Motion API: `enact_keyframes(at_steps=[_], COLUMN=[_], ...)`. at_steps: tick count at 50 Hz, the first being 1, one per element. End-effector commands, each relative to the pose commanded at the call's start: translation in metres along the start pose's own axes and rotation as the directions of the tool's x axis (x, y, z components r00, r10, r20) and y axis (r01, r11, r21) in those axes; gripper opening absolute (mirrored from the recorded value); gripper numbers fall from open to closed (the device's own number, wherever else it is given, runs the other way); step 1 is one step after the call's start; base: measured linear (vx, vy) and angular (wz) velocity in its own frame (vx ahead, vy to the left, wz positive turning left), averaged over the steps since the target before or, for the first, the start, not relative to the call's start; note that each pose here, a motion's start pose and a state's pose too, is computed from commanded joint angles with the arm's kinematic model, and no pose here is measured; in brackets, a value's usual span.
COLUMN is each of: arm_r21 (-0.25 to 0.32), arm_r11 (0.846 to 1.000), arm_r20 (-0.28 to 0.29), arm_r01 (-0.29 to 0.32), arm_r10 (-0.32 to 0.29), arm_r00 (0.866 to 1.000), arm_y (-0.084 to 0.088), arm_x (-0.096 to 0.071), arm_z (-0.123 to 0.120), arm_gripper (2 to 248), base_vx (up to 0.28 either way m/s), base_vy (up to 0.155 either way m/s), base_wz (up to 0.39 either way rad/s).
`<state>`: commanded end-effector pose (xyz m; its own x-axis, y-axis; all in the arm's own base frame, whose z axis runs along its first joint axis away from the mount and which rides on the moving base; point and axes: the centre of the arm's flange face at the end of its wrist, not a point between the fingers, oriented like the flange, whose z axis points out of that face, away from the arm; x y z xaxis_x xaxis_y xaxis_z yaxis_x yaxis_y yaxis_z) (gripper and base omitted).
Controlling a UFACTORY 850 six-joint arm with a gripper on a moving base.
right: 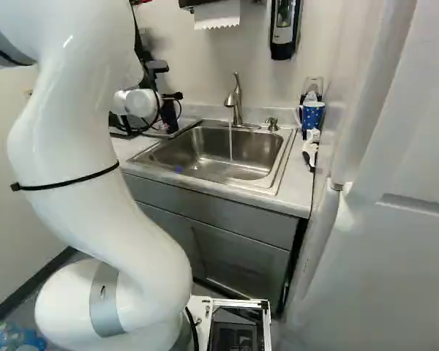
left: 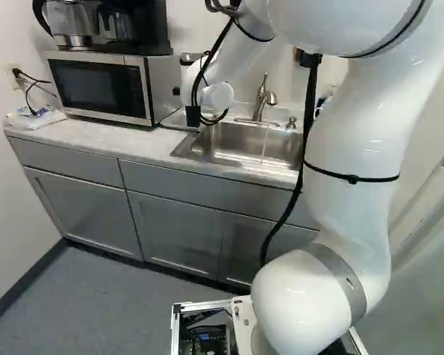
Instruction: Rinse the cup and place it in the tray
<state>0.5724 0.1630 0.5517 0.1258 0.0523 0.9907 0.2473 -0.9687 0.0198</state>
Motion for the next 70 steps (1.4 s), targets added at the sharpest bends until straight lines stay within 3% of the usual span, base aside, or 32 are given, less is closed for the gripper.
enact_keyframes(at_steps=[41,70], arm_r21=[-0.021,-0.068], arm_r11=[1.000,0.998], arm_r20=[-0.063,-0.104], arm_r01=[-0.006,-0.014], arm_r10=[0.004,0.007], arm_r00=[0.998,0.995], arm_y=[0.013,0.042], arm_x=[0.043,0.072], arm_z=[-0.012,-0.026], arm_gripper=[247,247], base_vx=[0.000,0.000], base_vy=[0.000,0.000], base_wz=[0.000,0.000])
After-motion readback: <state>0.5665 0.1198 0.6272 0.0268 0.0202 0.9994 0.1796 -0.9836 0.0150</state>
